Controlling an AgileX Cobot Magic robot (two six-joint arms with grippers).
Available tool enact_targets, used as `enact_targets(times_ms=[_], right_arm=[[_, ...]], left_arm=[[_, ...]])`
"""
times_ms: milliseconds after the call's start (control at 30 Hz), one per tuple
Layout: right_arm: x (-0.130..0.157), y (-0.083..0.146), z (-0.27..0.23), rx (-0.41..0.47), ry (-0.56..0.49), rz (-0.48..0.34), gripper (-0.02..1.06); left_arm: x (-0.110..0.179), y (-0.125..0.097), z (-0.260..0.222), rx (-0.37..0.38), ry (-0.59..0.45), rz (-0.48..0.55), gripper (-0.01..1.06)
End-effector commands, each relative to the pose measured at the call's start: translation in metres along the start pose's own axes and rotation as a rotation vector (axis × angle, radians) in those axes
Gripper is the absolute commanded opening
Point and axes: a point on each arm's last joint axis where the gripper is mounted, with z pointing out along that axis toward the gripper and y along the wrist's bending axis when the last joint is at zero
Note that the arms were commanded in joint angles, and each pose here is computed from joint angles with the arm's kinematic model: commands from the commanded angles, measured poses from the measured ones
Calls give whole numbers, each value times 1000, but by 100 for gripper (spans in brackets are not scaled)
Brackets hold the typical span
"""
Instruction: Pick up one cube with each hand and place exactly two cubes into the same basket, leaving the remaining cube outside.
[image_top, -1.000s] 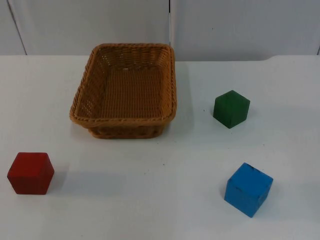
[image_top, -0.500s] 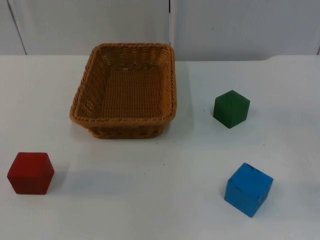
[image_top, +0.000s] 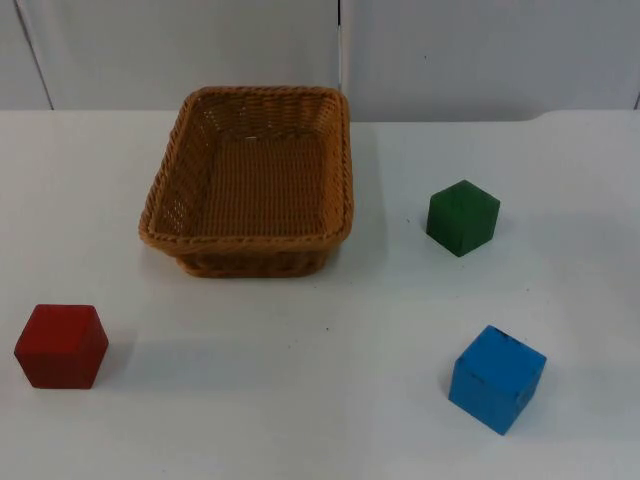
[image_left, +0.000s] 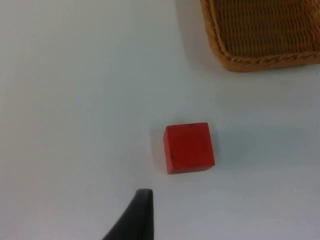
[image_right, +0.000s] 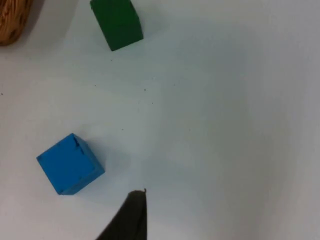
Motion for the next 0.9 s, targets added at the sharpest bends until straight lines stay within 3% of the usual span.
enact_targets(times_ms=[0,400,567,733,867], right_arm=[[-3,0,4,-19,-5,2,105],[-8,11,30,-118,56,0,105],[-12,33,43,-169,53,-70,105],[-12,70,66,-241,72,-178,105],[-10,83,79,-261,94,-214,105]], left_arm=[[-5,0,4,7,-12,-2,105],[-19,6,39,17,64,5,105],[-21,8,59,27,112,-2,105],[-19,12,83,29,175,6,105],[-17,14,94,32,211,4,105]])
